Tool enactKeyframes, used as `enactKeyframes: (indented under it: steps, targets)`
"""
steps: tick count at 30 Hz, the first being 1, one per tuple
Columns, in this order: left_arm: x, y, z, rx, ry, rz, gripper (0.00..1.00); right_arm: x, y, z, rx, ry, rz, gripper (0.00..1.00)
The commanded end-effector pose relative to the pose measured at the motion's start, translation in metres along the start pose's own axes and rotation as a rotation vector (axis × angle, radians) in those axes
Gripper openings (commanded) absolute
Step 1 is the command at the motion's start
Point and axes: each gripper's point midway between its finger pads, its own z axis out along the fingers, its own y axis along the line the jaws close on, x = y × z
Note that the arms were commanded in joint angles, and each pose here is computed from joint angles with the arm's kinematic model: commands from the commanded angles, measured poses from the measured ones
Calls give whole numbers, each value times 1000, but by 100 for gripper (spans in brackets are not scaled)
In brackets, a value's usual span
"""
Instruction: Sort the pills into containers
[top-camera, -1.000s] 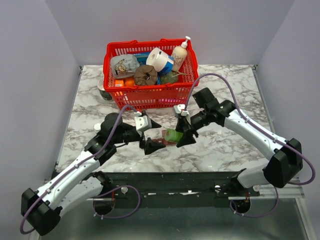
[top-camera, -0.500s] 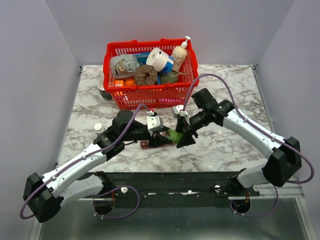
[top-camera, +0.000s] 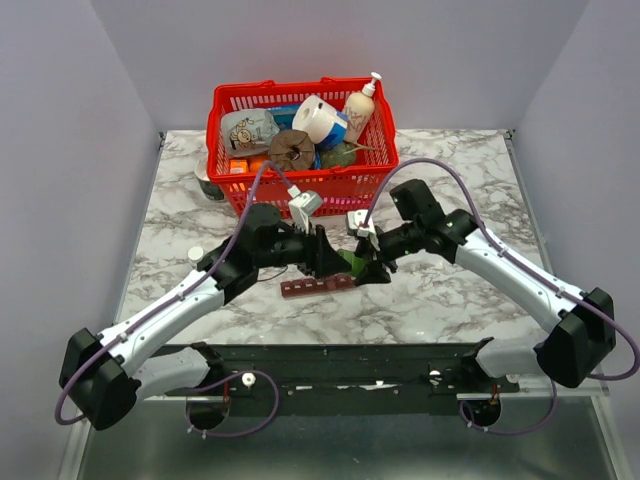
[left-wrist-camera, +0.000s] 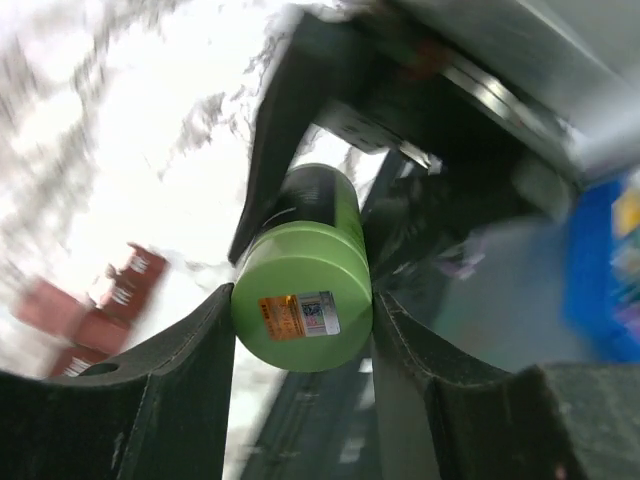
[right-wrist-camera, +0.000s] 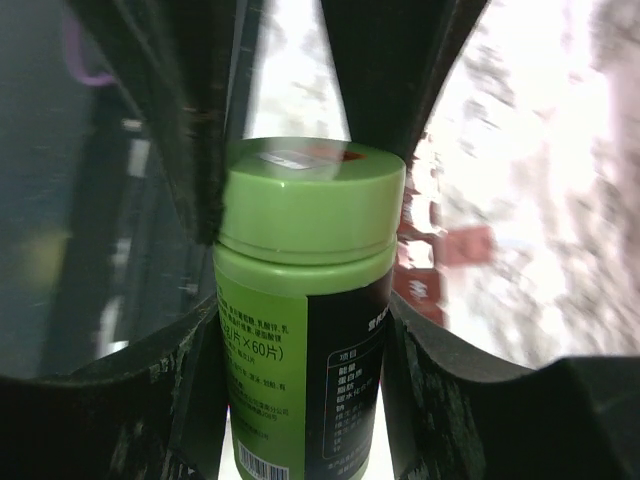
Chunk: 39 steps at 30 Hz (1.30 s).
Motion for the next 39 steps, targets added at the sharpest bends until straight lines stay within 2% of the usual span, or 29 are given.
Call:
enactKeyframes:
  steps: [1,2,3,5,9,11,12,13,15,17,21,22,23,25,26,30,32,33,39]
  targets:
    - [-9,5,9,-69,7,-723,0,-2,-49,-13,280,58,-109,2]
    - [-13,6,12,-82,-9,-837,0,-3,-52,-15,297,60,-103,2]
    - [-17,5,13,-85,-16,-869,0,-3,-54,-15,308,61,-102,2]
    - [-18,10,13,-128,-18,-904,0,-2,-57,-16,327,62,-95,2]
    - [-38,8,14,-132,-56,-864,2,-1,-54,-13,317,51,-81,2]
    - [-42,7,14,-104,-58,-820,24,-3,-48,-11,286,30,-74,2]
    - [-38,9,14,-87,-50,-791,63,-3,-46,-9,271,25,-69,2]
    - [-34,4,12,-40,-23,-778,81,-5,-40,-7,239,8,-66,2]
    - [-45,0,5,35,-75,-704,99,-7,-35,-5,209,-4,-61,2]
    - [-42,0,-3,70,-99,-620,99,-8,-28,-2,169,-16,-56,3]
    - [-33,21,-19,-4,-124,-412,99,-11,-18,1,110,-37,-50,3]
    - [-33,24,-23,-28,-132,-318,99,-9,-14,1,92,-36,-41,3]
    - [-33,27,-31,-57,-152,-148,99,-11,-10,2,66,-48,-45,4]
    - [-22,29,-38,-55,-159,4,99,-9,-3,3,32,-47,-31,4]
    - [-28,20,-49,-32,-205,188,99,-12,-1,3,13,-55,-47,4]
    - [-29,13,-67,-47,-243,483,99,-11,11,2,-43,-60,-57,4]
    - [-23,15,-71,-56,-213,550,99,-11,17,2,-67,-71,-67,4]
    - [-21,17,-72,-58,-195,636,99,-11,18,2,-75,-73,-65,4]
    - [-3,19,-69,4,-111,763,99,-8,26,2,-109,-80,-81,4]
